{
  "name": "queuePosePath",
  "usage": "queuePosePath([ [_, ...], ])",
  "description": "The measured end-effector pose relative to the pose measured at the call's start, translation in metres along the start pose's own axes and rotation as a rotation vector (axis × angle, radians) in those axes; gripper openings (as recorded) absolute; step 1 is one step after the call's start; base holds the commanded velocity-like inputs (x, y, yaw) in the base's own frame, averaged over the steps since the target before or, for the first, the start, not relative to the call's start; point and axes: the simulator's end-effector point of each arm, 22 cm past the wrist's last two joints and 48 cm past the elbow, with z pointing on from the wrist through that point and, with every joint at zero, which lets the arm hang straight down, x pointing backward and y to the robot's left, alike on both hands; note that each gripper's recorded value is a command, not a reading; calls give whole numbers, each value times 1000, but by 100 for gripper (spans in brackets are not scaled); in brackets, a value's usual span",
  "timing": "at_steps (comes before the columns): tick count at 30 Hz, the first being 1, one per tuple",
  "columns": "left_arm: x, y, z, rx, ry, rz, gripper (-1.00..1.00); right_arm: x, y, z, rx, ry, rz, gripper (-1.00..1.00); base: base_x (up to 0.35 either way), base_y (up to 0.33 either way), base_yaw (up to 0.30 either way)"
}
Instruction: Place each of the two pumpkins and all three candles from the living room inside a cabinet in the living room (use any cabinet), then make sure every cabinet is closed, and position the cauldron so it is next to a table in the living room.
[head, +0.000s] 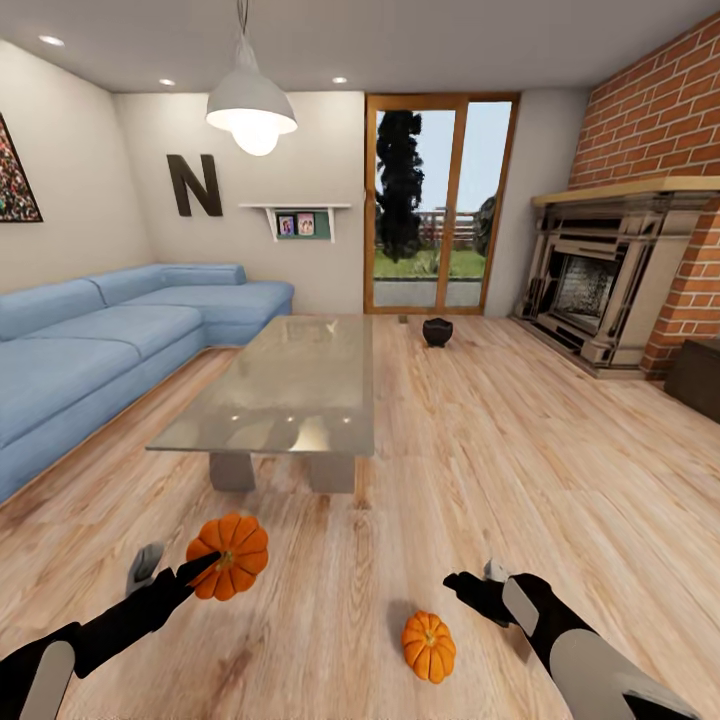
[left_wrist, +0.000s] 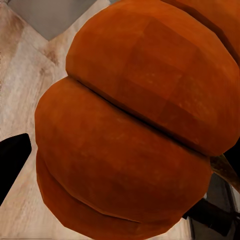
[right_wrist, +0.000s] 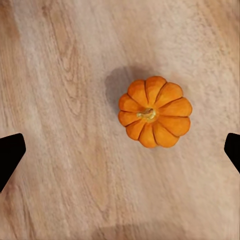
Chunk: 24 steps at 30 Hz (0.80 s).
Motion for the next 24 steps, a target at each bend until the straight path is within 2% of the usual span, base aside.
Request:
queuePosePath([
  [6,9,15,2,-5,-5,-3,-100,9,-5,10,-3,0,-5,100,0,0,0],
  [14,19,33,5,-6,-14,-3,-100,21,8,22,-101,2,-19,100,0,0,0],
  [19,26,43,6,-5,-14,-4,-100,20,5,29,-113,-32,-17,100,0,0,0],
  [24,31,52,9,-17,-3,-15,-100,24,-1,37,-105,-33,-14,100,0,0,0],
])
